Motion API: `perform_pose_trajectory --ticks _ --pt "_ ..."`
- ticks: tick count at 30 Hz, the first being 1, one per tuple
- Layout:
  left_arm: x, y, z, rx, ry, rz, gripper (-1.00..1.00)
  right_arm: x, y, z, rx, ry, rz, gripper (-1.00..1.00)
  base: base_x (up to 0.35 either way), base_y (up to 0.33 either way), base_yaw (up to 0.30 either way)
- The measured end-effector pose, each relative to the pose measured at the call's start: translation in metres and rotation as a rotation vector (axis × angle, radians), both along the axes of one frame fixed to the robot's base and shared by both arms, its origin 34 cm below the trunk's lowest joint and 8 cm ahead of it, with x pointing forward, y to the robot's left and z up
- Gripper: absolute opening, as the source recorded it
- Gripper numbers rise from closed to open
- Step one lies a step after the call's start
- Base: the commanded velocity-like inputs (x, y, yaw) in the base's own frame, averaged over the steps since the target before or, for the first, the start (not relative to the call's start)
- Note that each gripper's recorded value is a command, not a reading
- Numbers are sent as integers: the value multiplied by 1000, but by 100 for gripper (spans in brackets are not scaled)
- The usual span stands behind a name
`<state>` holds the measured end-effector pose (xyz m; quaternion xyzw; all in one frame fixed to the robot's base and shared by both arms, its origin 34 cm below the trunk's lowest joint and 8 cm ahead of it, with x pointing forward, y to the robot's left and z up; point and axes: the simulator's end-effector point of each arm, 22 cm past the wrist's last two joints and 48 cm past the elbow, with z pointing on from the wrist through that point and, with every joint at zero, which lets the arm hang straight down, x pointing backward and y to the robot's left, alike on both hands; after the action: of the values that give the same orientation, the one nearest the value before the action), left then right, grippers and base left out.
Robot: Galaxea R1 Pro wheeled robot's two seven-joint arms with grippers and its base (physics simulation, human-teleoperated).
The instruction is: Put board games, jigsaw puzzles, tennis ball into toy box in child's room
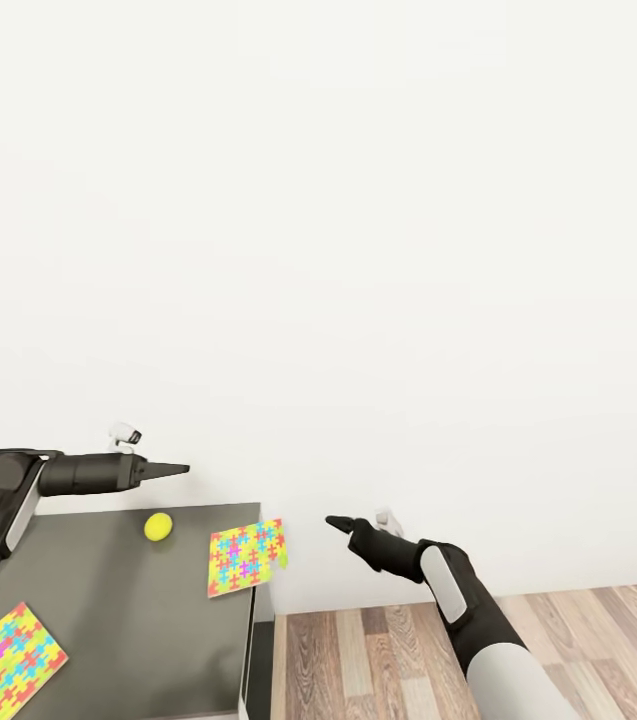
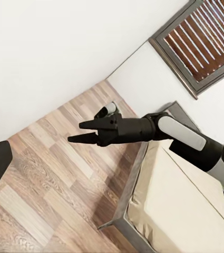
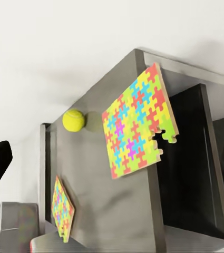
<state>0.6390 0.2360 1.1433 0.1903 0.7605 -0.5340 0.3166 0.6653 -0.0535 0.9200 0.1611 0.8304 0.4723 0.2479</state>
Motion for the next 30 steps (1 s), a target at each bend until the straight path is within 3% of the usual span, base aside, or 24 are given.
perform_pose_trajectory --ticks 5,11,14,18,24,30 --pt "1 -6 -6 -4 17 -9 100 11 10 -2 8 29 27 100 0 0 0" --pt "-13 -44 -32 25 80 -106 100 12 23 -19 17 103 60 100 0 0 0" --pt "-15 -50 -38 31 90 -123 100 11 25 -23 14 110 69 100 0 0 0" --pt "-14 -52 -42 32 98 -127 100 13 27 -26 2 103 83 100 0 0 0" --pt "-12 -53 -46 30 99 -128 100 21 37 -16 -38 39 129 100 0 0 0" --pt "-10 -53 -52 30 98 -129 100 24 34 -20 -45 28 134 100 0 0 0"
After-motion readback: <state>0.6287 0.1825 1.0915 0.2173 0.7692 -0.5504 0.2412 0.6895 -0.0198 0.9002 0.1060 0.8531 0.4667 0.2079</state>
